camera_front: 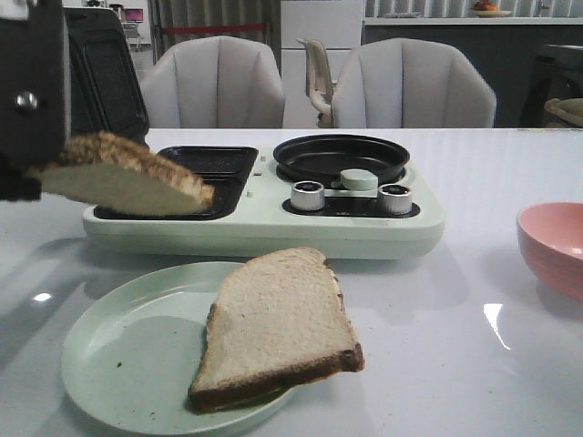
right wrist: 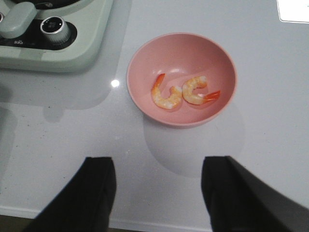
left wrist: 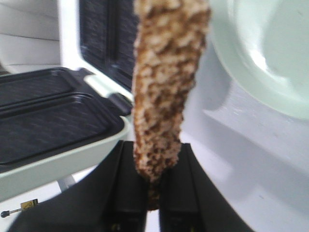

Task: Make breakfast with bread and shrimp
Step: 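Grasp the bread slice nearest the left gripper and lift it, then lower the bread slice into the sandwich maker tray and release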

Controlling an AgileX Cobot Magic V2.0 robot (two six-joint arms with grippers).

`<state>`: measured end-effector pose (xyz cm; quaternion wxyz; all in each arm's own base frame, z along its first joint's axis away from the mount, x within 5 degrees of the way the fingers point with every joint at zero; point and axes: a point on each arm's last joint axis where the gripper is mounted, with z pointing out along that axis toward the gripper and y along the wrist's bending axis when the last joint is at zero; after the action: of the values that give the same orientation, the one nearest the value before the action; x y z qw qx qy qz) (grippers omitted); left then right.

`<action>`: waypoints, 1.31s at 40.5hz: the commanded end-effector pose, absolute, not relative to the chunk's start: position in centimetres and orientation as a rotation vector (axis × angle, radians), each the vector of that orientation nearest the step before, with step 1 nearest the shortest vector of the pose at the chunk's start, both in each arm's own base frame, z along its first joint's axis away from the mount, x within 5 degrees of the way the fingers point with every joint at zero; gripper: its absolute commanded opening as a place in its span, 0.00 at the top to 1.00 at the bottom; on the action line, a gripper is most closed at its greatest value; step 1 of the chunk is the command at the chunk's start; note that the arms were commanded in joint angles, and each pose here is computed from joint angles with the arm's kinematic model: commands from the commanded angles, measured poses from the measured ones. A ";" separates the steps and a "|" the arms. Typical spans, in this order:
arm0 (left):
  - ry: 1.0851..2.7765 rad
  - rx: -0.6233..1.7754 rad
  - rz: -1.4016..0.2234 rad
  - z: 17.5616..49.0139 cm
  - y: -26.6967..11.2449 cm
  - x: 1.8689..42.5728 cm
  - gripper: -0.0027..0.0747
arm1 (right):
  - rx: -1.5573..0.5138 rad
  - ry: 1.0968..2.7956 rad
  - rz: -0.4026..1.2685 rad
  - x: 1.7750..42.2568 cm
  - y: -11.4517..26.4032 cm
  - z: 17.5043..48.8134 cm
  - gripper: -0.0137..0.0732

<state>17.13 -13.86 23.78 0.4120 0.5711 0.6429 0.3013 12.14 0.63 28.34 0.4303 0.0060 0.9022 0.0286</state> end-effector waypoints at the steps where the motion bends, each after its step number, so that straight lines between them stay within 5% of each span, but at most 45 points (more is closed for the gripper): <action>1: 1.543 1.294 0.815 27.7 -14.3 17.9 0.84 | 0.012 2.155 0.065 12.8 0.6 29.9 0.26; 18: 1.527 1.123 0.948 32.7 -17.7 25.8 0.84 | 0.012 2.155 0.065 12.8 0.6 29.9 0.26; 34: 1.558 1.125 0.950 30.8 -19.6 35.1 0.84 | 0.012 2.155 0.065 12.8 0.6 29.9 0.26; 53: 1.640 1.122 0.989 26.8 -18.4 41.5 0.84 | 0.012 2.155 0.065 12.8 0.6 29.9 0.26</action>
<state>41.06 -18.93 23.70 0.4167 0.4785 0.6769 0.3731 12.14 0.63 28.34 0.4303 0.0060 0.9022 0.0286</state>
